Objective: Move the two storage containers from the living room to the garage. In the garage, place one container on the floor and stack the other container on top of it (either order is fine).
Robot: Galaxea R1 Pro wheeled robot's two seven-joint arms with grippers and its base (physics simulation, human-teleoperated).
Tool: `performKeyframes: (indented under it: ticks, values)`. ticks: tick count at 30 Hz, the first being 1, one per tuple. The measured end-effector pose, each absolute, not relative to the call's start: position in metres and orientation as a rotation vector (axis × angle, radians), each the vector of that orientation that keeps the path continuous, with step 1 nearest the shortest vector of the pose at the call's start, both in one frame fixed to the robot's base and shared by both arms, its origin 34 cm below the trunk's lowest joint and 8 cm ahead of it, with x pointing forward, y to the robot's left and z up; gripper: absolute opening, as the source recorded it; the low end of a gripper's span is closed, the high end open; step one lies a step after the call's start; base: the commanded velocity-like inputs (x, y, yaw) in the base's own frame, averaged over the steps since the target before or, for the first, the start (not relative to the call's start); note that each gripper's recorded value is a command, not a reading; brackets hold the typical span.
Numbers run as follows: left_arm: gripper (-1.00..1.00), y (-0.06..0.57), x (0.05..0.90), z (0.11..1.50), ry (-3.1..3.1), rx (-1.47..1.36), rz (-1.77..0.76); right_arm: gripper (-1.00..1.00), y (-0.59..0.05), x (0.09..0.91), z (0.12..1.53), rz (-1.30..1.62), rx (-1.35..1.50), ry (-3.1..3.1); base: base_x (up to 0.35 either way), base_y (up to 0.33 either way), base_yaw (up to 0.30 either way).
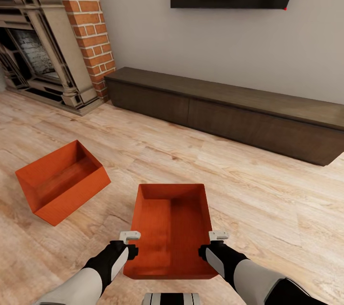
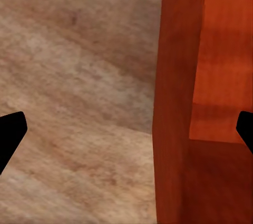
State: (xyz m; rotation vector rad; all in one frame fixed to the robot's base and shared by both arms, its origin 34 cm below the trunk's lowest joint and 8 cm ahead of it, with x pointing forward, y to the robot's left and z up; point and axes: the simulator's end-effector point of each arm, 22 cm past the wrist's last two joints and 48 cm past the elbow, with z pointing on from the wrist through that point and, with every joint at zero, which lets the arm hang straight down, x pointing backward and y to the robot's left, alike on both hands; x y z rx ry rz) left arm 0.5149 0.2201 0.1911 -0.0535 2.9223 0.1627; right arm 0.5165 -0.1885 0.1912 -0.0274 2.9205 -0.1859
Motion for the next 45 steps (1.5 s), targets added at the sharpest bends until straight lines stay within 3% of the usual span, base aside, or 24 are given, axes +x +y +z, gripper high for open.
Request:
performKeyframes:
  ticks: [42, 43, 44, 45]
  values:
    - [1.0, 0.211, 0.508, 0.186, 2.912, -0.073, 0.141, 1.0, -0.19, 0.517, 0.191, -0.188, -0.025, 2.918, 0.0, 0.0, 0.0]
    - [-1.0, 0.212, 0.508, 0.186, 2.912, -0.074, 0.142, 1.0, -0.19, 0.517, 0.191, -0.188, -0.025, 2.918, 0.0, 0.0, 0.0]
    - [-1.0, 0.212, 0.508, 0.186, 2.912, -0.073, 0.142, -1.0, -0.19, 0.517, 0.191, -0.188, -0.025, 2.918, 0.0, 0.0, 0.0]
    - [-1.0, 0.211, 0.507, 0.186, 2.913, -0.073, 0.141, -1.0, -0.19, 0.517, 0.191, -0.188, -0.024, 2.918, 0.0, 0.0, 0.0]
